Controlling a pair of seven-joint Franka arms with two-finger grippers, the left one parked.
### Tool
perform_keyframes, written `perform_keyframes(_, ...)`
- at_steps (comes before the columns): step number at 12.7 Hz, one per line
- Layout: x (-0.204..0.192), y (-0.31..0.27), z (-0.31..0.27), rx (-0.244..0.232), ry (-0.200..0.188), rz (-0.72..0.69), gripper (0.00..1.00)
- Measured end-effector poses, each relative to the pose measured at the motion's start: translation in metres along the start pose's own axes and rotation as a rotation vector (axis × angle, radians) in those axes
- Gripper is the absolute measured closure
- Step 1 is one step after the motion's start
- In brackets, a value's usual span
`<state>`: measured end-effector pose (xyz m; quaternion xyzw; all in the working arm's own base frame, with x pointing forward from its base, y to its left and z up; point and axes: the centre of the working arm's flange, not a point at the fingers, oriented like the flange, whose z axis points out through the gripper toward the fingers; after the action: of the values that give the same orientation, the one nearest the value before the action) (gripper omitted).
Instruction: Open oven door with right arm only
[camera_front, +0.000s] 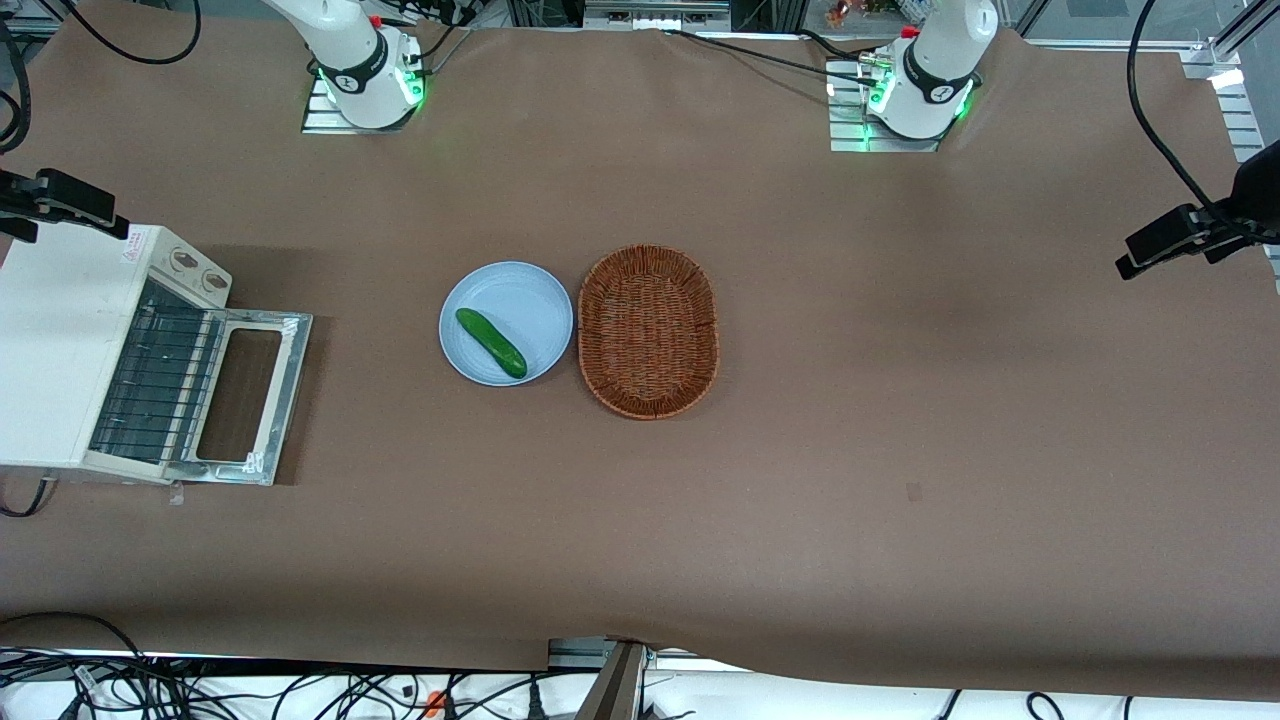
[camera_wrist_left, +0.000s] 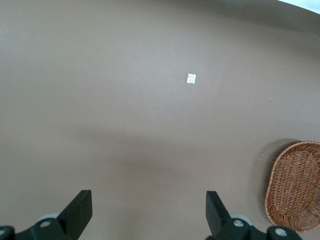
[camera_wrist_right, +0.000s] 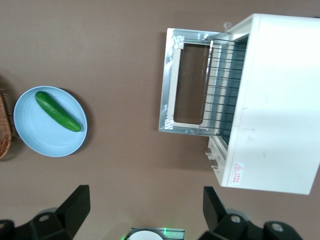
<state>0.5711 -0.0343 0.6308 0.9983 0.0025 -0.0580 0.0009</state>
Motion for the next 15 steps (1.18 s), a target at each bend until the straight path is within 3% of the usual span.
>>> perform_keyframes(3,0.0,-0.025,0.001,-0.01,-0.007,0.089,0.0)
perform_keyframes(9,0.0,-0.03,0.002,-0.011,-0.008,0.095,0.0)
perform_keyframes(15,0.003,-0.03,-0.001,-0.011,0.021,0.096,0.0)
